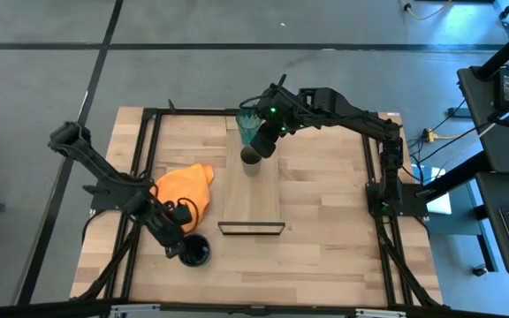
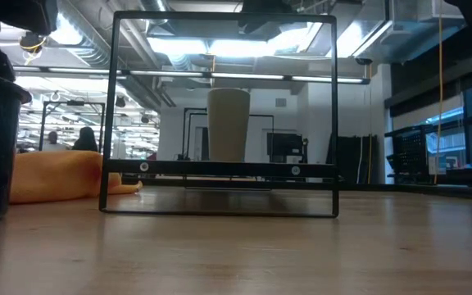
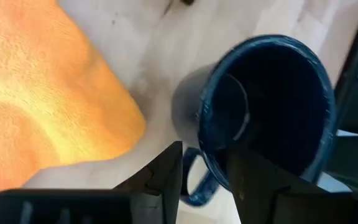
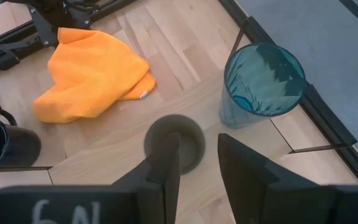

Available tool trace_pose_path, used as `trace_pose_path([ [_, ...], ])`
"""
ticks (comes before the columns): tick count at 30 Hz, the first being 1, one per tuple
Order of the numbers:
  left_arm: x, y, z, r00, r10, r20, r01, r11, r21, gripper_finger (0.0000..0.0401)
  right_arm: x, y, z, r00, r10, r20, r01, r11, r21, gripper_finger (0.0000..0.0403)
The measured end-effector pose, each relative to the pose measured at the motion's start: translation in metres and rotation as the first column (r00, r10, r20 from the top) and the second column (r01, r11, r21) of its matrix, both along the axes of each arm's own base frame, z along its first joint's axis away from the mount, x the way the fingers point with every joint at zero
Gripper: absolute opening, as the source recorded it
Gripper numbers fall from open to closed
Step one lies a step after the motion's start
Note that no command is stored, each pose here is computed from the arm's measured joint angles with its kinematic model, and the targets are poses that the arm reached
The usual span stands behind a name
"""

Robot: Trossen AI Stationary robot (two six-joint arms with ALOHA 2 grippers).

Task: Stack small to large cups/mugs on shelf
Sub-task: Put the blue mug on the shelf

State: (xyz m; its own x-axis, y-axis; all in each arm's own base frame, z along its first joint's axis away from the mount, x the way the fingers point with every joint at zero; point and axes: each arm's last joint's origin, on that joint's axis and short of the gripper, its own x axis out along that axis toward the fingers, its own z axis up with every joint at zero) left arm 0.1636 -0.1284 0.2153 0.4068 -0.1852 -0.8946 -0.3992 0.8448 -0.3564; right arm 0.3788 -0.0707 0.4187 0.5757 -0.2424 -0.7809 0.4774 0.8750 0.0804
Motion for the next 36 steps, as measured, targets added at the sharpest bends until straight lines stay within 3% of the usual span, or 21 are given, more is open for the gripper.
trace_pose_path([
  [13, 0.008, -0.004, -0.016, 0.999, 0.026, -0.042, -0.023, 0.997, 0.074, 0.0113, 0.0, 0.0, 0.0, 1.0, 0.005, -0.002, -0.005, 1.0, -0.004, 0.0109],
  [19, 0.012, -0.002, -0.02, 0.998, 0.016, -0.056, -0.01, 0.995, 0.1, 0.0076, 0.0, 0.0, 0.0, 1.0, 0.02, -0.007, -0.02, 1.0, -0.015, 0.0109],
  [24, 0.017, 0.008, -0.017, 0.997, 0.056, -0.044, -0.051, 0.994, 0.092, 0.0017, -0.001, 0.0, -0.001, 1.0, 0.021, -0.022, -0.022, 1.0, -0.013, 0.0109],
  [36, 0.009, 0.042, 0.003, 0.994, 0.103, -0.036, -0.099, 0.991, 0.092, 0.0016, -0.008, 0.001, -0.006, 0.994, 0.014, -0.105, -0.014, 1.0, -0.001, 0.0109],
])
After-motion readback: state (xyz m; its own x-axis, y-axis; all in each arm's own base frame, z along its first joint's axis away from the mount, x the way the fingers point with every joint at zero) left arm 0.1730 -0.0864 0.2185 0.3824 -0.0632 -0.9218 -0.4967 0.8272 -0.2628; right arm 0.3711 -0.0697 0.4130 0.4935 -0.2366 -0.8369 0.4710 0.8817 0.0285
